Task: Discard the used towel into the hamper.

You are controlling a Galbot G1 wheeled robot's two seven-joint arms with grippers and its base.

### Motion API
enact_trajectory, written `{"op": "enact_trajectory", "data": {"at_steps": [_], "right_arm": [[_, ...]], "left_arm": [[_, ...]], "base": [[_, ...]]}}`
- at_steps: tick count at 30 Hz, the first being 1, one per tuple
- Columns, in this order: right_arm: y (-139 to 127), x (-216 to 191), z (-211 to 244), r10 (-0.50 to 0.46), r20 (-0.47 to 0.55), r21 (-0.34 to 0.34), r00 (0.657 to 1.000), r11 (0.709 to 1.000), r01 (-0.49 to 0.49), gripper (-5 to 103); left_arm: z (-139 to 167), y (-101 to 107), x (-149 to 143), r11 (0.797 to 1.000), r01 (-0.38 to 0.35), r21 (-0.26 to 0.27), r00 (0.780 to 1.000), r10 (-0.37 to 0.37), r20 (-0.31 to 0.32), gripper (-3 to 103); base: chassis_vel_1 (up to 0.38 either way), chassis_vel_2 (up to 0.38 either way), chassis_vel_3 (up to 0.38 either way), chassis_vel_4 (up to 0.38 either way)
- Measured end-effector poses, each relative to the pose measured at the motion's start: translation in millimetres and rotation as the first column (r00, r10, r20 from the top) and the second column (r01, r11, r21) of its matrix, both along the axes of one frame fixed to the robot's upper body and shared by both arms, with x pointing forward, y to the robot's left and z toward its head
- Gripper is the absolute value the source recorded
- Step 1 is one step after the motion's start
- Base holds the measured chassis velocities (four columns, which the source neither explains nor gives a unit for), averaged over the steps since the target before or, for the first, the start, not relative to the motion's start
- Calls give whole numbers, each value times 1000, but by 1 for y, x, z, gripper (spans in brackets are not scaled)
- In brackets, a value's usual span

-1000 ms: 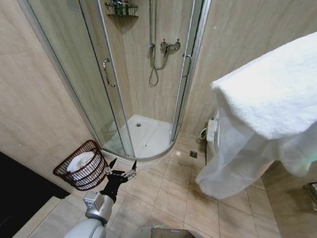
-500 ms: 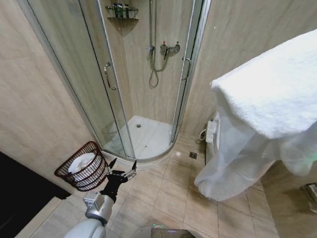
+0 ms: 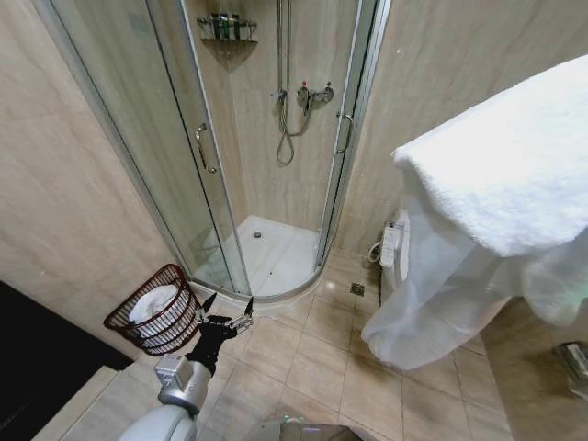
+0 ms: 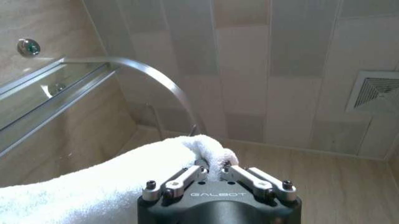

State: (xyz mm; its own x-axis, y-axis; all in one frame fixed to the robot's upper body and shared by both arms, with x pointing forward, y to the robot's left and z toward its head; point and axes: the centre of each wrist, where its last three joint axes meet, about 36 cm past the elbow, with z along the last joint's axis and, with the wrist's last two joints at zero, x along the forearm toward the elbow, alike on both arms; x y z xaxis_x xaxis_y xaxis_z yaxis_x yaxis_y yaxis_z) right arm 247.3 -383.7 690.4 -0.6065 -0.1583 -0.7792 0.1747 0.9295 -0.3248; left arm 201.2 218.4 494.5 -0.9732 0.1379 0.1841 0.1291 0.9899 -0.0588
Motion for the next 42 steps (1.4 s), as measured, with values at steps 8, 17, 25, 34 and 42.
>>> {"op": "enact_trajectory", "data": {"at_steps": [8,17,25,34,42], "right_arm": [[0,0,1,1,2,-4,1000,1000,-1,7],[0,0,1,1,3,-1,1000,1000,-1,7],[0,-1,0,0,1,1,1000,1000,0,7],[0,-1,0,0,0,3,1000,1000,0,7],[-1,-2,2,-7,6,2,1000,1000,7,7]], "left_arm": [[0,0,0,1000,0,0,1000,0,0,100],[0,0,0,1000,0,0,1000,0,0,100],[0,0,0,1000,0,0,1000,0,0,100],[0,0,0,1000,0,0,1000,0,0,100],[0,0,0,1000,0,0,1000,0,0,100]], "base": [[0,0,0,0],[0,0,0,0],[0,0,0,0],[0,0,0,0],[0,0,0,0]]}}
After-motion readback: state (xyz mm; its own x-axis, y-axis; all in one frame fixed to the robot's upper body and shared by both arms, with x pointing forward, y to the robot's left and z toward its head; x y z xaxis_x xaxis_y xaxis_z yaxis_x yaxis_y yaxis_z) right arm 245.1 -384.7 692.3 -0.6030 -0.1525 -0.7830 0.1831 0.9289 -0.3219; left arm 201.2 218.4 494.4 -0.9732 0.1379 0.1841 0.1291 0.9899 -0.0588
